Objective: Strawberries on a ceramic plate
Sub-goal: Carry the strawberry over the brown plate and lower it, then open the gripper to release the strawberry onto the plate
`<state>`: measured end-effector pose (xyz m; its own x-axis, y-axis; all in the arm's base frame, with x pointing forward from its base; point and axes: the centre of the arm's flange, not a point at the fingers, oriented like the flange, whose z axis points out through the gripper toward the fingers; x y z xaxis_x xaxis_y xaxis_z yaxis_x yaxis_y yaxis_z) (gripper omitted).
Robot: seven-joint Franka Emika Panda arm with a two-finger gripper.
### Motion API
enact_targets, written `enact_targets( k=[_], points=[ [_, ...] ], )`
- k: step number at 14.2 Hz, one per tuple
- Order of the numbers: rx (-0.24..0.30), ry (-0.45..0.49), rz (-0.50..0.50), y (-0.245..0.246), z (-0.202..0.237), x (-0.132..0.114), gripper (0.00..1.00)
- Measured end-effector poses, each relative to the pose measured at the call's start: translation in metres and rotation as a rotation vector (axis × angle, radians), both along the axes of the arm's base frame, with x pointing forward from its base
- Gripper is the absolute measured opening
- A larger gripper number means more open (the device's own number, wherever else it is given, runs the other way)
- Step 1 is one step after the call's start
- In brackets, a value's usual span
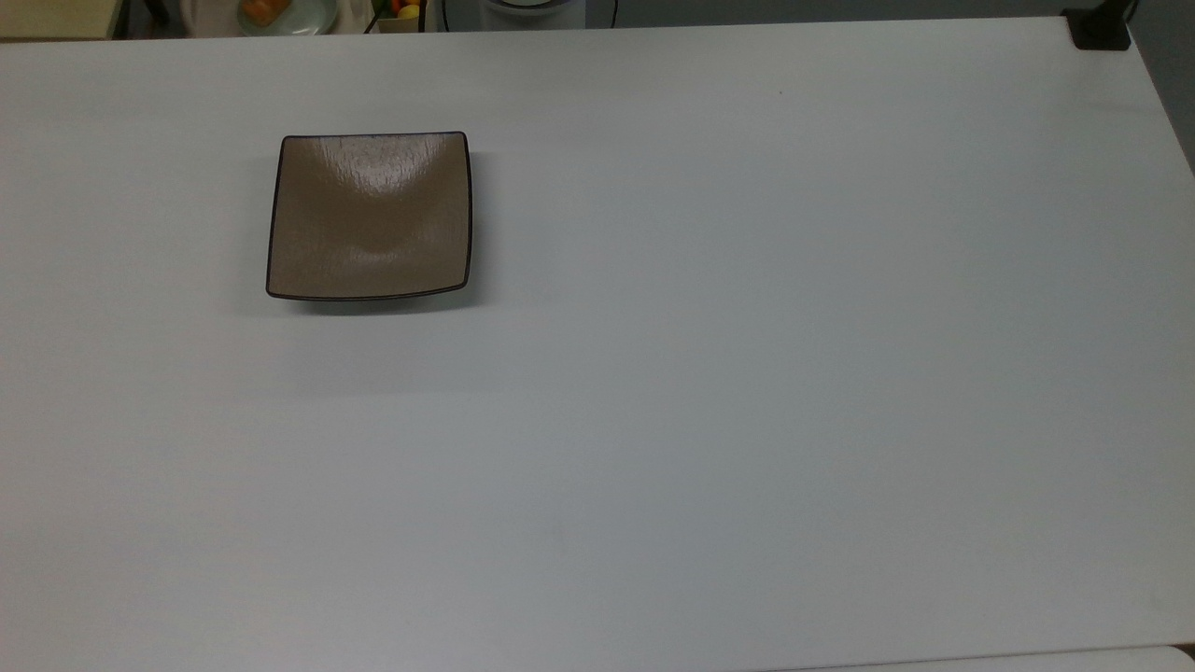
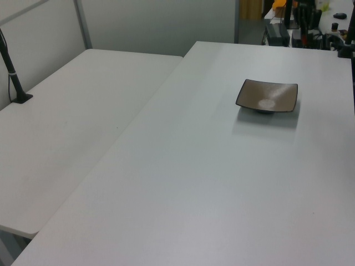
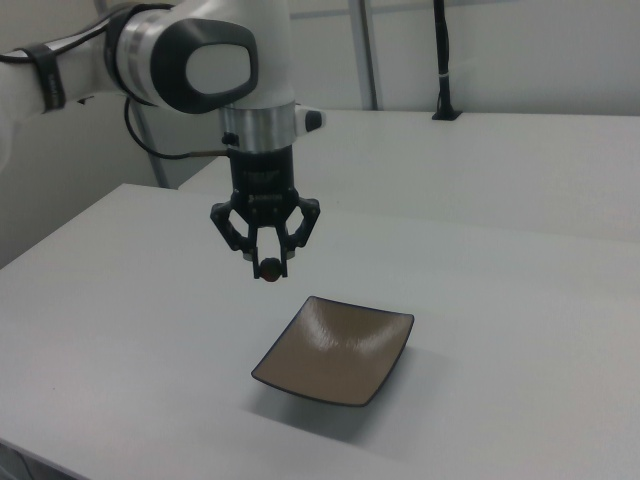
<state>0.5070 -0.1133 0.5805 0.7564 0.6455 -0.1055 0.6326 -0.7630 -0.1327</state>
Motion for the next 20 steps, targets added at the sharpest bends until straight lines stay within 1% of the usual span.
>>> enact_targets(
  k=[2,5,6,8,13,15,20],
  points=[
    [-0.015,-0.01,-0.016,-0.001,-0.015,0.018,0.33],
    [-0.039,-0.027,-0.013,0.0,-0.055,0.051,0.33],
    [-0.045,-0.02,-0.006,0.003,-0.073,0.061,0.33],
    [-0.053,-0.006,-0.001,0.006,-0.098,0.074,0.33],
    [-0.068,0.02,0.009,0.008,-0.159,0.093,0.33],
    [-0.068,0.033,0.026,0.019,-0.181,0.1,0.33],
    [-0.079,0.012,0.024,0.026,-0.223,0.107,0.33]
  ],
)
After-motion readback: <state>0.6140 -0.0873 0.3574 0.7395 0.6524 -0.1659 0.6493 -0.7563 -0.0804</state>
